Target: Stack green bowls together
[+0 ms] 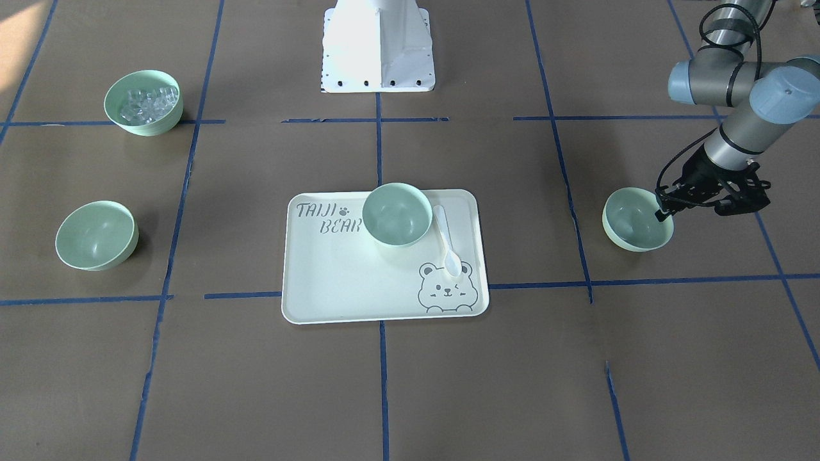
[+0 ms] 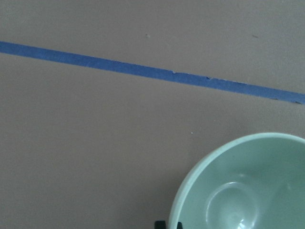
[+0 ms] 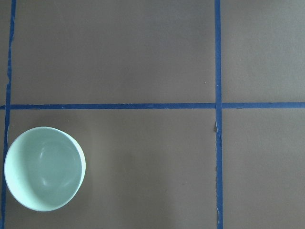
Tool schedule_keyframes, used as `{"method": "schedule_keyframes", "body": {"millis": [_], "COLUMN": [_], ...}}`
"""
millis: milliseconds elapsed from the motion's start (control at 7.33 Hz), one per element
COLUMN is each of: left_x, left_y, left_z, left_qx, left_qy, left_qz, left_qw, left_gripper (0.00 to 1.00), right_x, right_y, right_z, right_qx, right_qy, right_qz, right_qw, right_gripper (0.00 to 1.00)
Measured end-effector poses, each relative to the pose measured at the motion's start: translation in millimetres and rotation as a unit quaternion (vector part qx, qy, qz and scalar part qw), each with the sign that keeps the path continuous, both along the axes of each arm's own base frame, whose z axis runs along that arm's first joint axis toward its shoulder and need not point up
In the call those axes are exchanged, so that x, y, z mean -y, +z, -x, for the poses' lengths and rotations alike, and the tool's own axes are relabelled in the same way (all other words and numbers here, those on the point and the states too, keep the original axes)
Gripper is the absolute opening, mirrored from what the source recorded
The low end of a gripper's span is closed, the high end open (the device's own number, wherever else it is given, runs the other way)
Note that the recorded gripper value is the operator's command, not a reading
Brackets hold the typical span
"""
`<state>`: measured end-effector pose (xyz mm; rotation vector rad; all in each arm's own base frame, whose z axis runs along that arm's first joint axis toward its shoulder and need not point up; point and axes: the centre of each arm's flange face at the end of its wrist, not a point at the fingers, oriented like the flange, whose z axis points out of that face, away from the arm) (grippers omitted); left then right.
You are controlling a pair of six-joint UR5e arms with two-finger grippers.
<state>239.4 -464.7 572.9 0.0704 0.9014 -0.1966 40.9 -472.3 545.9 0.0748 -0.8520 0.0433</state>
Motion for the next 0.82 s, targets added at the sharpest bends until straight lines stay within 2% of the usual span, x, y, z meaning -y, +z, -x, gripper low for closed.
{"method": "schedule_keyframes", "body": {"millis": [409,682,818], "left_x": [21,59,74], "left_y": [-37,-129,-179], "left_z": [53,49,37], "left_qx": [-0.061,-0.064,-0.069], "left_qy": [-0.005,-0.029,-0.061], "left_qz": [0.034,0.063,0.085], "left_qw": [0.9975,0.9955,0.9921], "left_gripper": [0.0,0.0,0.0], "right_x": [17,32,34], "right_y": [-10,-13,-6], "right_z": [48,106,134], "right_qx": [-0.016,-0.028,-0.031], "right_qy": [-0.024,-0.019,-0.017], "right_qz": [0.007,0.008,0.004], "right_qw": [0.9996,0.9994,0.9994], "right_gripper": [1.0,1.0,1.0]}}
